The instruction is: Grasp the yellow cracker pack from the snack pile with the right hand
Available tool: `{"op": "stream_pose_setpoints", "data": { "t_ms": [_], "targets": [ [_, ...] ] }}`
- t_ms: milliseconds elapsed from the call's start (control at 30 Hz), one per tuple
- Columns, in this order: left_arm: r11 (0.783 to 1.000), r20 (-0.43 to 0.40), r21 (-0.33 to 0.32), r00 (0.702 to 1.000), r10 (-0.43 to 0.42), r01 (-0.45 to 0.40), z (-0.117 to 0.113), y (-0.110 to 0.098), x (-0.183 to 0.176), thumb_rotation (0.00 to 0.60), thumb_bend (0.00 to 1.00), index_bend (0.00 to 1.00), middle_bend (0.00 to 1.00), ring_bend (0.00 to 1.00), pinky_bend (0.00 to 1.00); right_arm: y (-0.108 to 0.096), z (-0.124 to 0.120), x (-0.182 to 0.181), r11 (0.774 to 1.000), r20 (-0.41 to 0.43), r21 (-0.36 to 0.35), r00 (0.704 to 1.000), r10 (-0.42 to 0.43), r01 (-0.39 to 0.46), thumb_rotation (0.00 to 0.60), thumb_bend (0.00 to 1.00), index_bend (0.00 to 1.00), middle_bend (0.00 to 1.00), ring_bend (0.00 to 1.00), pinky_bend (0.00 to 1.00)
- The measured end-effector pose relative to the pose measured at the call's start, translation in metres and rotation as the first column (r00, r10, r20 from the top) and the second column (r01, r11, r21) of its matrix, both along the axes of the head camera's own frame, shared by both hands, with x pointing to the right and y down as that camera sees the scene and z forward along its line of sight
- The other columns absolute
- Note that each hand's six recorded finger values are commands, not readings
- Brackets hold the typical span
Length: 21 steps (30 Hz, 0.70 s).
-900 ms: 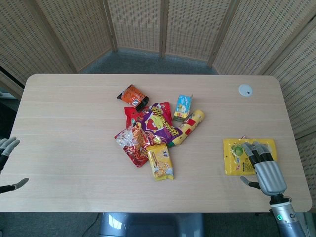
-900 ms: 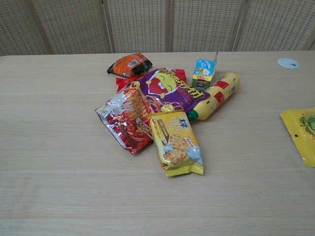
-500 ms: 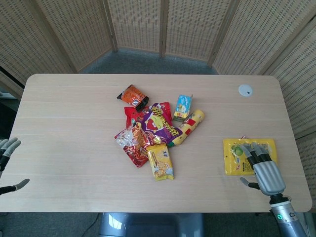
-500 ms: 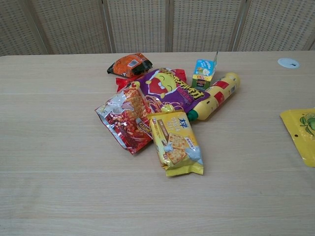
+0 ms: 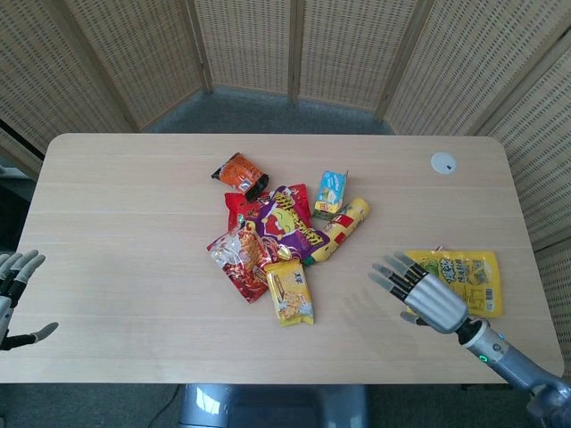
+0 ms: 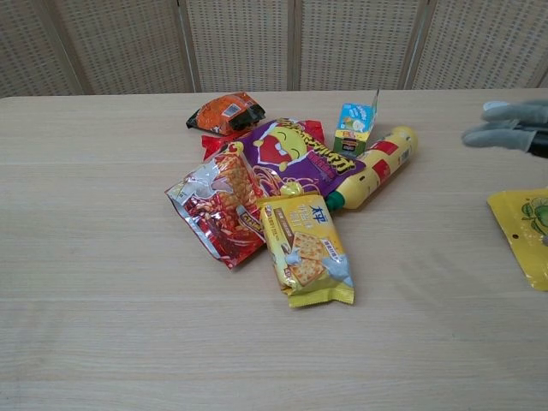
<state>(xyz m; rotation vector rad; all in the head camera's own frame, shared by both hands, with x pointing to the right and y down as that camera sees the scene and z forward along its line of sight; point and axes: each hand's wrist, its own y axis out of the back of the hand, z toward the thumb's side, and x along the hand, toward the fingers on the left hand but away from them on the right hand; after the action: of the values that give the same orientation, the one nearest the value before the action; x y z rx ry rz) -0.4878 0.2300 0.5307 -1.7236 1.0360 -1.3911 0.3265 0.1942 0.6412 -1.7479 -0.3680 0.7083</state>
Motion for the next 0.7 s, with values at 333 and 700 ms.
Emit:
{"op": "stream_pose_setpoints", "data": {
  "t_ms": [333,700],
  "targets": [
    [1.0,0.031,-0.012,0.999,-0.028,0.028,0.009,-0.005,-0.008,0.6,0.0,0.05,0.0,0.0,0.0,0.017,0.033,-0.105,0.88,0.152,0.014,0.869,-0.47,0.474,0.6,0.0,0.0,0.0,0.0,0.0],
    [0.999,0.047,-0.011,0.998,-0.05,0.05,0.011,-0.009,-0.015,0.6,0.0,0.05,0.0,0.0,0.0,0.006,0.051,-0.15,0.805,0.115,0.014,0.799,-0.59,0.593,0.6,0.01,0.0,0.0,0.0,0.0]
  ]
}}
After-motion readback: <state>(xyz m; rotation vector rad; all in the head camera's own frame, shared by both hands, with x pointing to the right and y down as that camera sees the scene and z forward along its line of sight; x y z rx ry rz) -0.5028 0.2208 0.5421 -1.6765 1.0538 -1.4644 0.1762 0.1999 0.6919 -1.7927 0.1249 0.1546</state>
